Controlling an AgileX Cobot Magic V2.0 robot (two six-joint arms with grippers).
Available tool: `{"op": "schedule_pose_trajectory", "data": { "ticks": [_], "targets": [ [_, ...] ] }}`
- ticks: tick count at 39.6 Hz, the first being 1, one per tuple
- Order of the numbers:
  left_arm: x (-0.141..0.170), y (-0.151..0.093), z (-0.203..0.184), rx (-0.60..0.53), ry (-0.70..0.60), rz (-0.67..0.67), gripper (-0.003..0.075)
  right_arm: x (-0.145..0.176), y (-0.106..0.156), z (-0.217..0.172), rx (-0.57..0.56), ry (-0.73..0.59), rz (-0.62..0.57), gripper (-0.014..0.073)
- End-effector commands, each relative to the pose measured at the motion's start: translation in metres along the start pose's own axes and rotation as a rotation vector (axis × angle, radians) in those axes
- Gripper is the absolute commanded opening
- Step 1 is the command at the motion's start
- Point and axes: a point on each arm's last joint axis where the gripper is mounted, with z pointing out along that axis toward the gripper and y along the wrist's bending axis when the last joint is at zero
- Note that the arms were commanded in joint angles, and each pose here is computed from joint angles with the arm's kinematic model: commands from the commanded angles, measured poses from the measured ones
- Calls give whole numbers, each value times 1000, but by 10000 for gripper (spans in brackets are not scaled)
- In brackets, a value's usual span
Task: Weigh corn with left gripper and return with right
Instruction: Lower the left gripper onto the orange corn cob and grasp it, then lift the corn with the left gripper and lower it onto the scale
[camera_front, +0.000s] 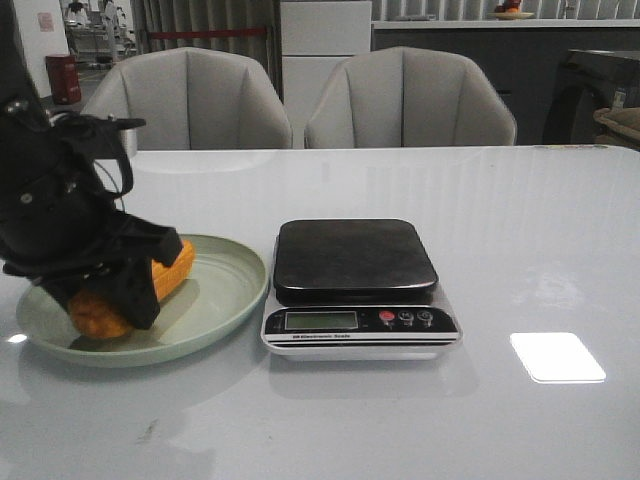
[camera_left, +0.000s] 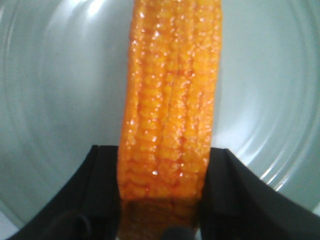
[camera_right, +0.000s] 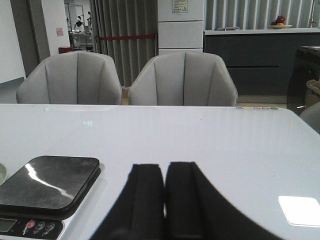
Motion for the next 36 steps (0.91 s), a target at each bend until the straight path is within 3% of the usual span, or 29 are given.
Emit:
{"op": "schedule_pose_trajectory", "data": {
  "ticks": [1,14,25,30,36],
  "targets": [
    [-27,-13,-28,43,-101,17,127,-5,0,-2,-4,-87,-15,162],
    [-63,-88,-63,201,-299,121,125,-5,0,-2,-4,-87,-15,162],
    [-68,-141,-36,294,-253,145,132,-5,0,-2,-4,-87,-15,162],
    [-70,-149,-21,316,-213,112,216,-5,0,-2,-4,-87,-15,162],
    [-70,-151,-10,310,-189,107,418,-5,0,-2,-4,-87,-15,162]
  ]
}}
